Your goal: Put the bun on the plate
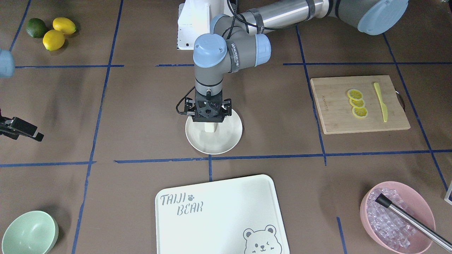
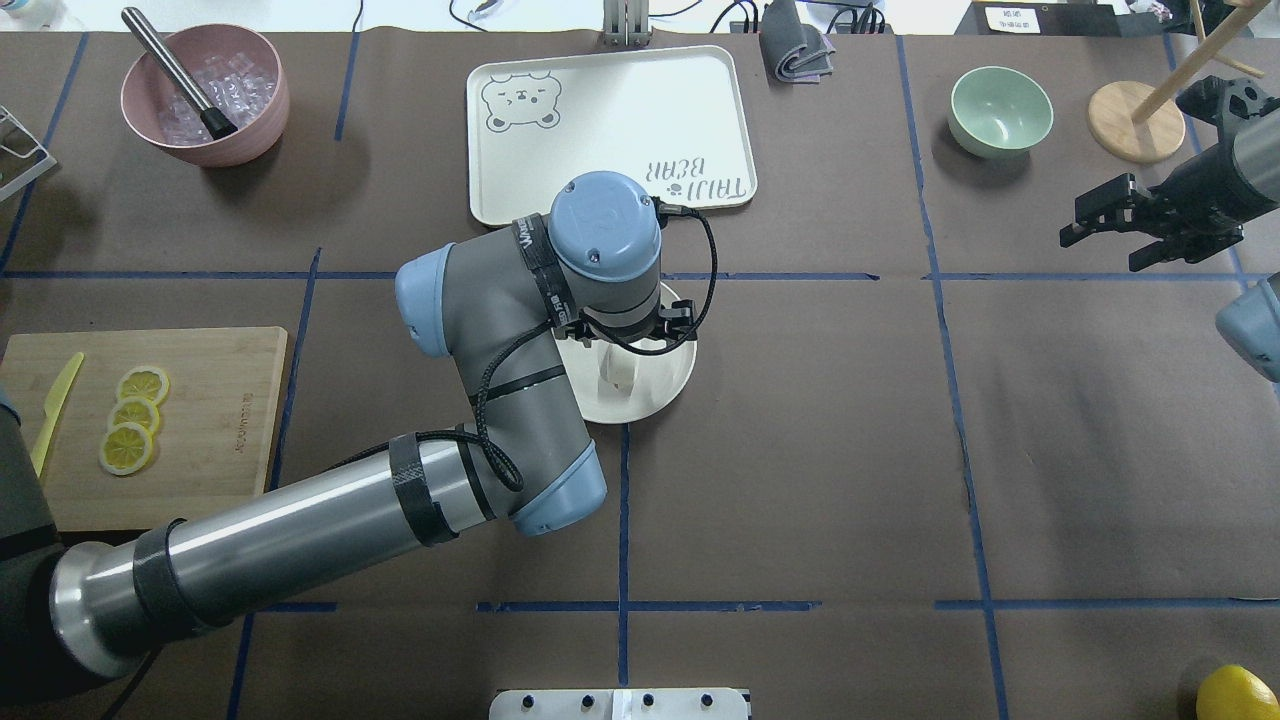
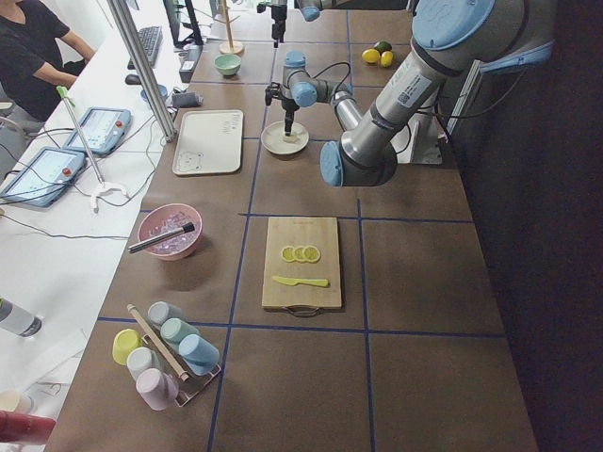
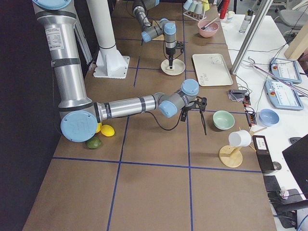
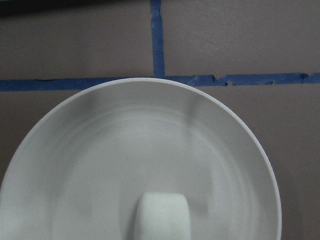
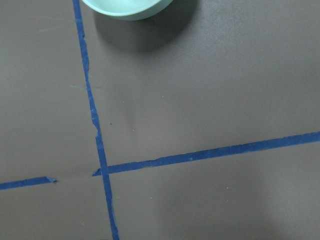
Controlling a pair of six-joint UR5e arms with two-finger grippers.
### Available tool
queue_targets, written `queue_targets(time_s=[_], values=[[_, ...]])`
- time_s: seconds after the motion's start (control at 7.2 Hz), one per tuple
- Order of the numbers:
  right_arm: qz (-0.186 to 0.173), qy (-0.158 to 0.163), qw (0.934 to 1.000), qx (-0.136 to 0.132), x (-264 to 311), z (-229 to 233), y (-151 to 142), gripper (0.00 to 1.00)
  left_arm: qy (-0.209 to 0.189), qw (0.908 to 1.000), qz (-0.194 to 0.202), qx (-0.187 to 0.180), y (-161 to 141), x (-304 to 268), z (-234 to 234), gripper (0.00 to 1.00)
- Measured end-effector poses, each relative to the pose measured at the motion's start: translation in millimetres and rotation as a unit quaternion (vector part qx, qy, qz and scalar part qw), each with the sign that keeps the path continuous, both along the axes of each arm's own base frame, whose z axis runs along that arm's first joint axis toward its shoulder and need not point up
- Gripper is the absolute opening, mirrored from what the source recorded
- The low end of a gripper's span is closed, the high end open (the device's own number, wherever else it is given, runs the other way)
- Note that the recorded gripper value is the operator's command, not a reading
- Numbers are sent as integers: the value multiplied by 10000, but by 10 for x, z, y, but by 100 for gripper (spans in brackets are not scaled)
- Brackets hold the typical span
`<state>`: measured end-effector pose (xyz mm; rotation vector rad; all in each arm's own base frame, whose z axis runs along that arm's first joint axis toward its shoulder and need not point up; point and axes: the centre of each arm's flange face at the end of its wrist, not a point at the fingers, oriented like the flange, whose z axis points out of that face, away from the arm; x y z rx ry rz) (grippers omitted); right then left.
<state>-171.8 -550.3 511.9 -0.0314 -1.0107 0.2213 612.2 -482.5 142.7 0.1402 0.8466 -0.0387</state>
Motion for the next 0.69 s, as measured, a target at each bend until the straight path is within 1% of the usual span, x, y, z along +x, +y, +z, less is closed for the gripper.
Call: queue_targets(time_s=[0.14, 0.28, 0.42, 0.56, 0.69], values=[[7, 3, 10000, -4, 12, 11, 4, 100, -42, 10000, -72, 3, 8, -286, 5, 100], [13, 10, 10000, -19, 26, 32, 14, 100, -35, 9999, -112, 99, 70, -709, 151, 100], [29, 20, 10000, -38, 50, 57, 21, 100, -50, 9995, -69, 313, 115, -1146, 354, 100], [37, 40, 10000, -22, 104, 101, 28, 100, -103, 9986, 29, 517, 98, -1552, 581, 100], [9, 89, 9999, 83, 221, 193, 46, 100, -154, 9979, 195, 591, -19, -2039, 915, 100]])
